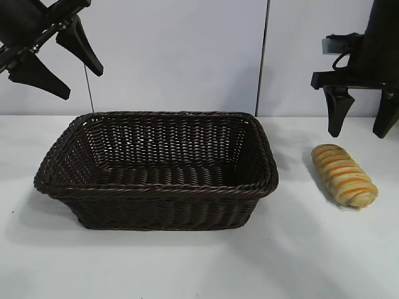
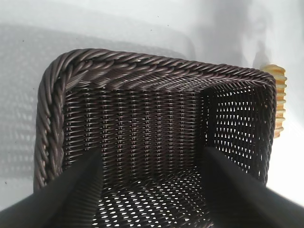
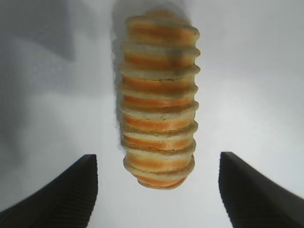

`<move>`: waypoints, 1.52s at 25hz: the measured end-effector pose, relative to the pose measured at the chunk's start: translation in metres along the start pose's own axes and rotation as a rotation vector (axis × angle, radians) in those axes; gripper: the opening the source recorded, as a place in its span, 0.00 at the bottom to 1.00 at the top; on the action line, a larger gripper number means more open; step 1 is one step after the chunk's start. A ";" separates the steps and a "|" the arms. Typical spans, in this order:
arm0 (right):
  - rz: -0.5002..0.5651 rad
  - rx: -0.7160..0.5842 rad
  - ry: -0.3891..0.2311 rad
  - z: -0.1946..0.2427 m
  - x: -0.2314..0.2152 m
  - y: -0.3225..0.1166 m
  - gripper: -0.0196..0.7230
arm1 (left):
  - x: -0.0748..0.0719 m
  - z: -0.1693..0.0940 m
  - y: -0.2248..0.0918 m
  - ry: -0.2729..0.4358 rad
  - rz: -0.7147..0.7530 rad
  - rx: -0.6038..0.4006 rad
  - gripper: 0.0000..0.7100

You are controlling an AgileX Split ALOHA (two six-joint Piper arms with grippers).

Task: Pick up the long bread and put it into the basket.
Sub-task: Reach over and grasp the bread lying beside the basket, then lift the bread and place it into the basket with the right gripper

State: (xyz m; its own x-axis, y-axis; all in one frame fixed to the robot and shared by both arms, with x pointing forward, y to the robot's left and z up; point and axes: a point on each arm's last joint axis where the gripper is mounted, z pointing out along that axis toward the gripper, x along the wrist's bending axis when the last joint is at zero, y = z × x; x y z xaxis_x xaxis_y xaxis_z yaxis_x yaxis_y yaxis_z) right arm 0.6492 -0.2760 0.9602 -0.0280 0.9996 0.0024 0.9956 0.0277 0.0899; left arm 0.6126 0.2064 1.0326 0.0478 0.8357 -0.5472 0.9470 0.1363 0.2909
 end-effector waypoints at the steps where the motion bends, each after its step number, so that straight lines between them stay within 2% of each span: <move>1: 0.000 -0.005 -0.006 0.002 -0.001 -0.001 0.85 | 0.000 0.000 0.000 0.000 0.000 0.000 0.63; 17: 0.015 0.020 -0.013 0.055 -0.001 0.005 0.84 | 0.000 0.000 0.000 -0.001 0.000 0.004 0.63; 19: 0.015 0.018 -0.013 0.055 -0.001 0.005 0.78 | 0.000 0.000 0.000 -0.001 0.000 0.004 0.63; 23: 0.015 0.017 -0.014 0.055 -0.001 0.005 0.55 | 0.000 0.000 0.000 -0.001 0.000 0.004 0.63; 25: 0.014 0.018 -0.015 0.055 -0.001 0.005 0.47 | 0.000 0.000 0.000 -0.001 0.000 0.004 0.63; 31: 0.016 0.017 -0.012 0.041 -0.001 0.005 0.42 | 0.000 0.000 0.000 -0.001 0.000 0.004 0.63; 38: 0.031 -0.044 0.017 -0.018 0.002 0.015 0.42 | 0.000 0.000 0.000 -0.001 0.000 0.004 0.63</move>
State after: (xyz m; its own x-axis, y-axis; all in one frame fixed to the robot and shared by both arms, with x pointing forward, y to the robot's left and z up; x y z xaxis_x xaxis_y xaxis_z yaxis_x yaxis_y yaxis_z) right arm 0.6623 -0.2736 0.9793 0.0013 0.9997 0.0225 0.9911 -0.0043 0.1328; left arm 0.6123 0.2063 1.0325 0.0480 0.8353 -0.5476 0.9483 0.1340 0.2875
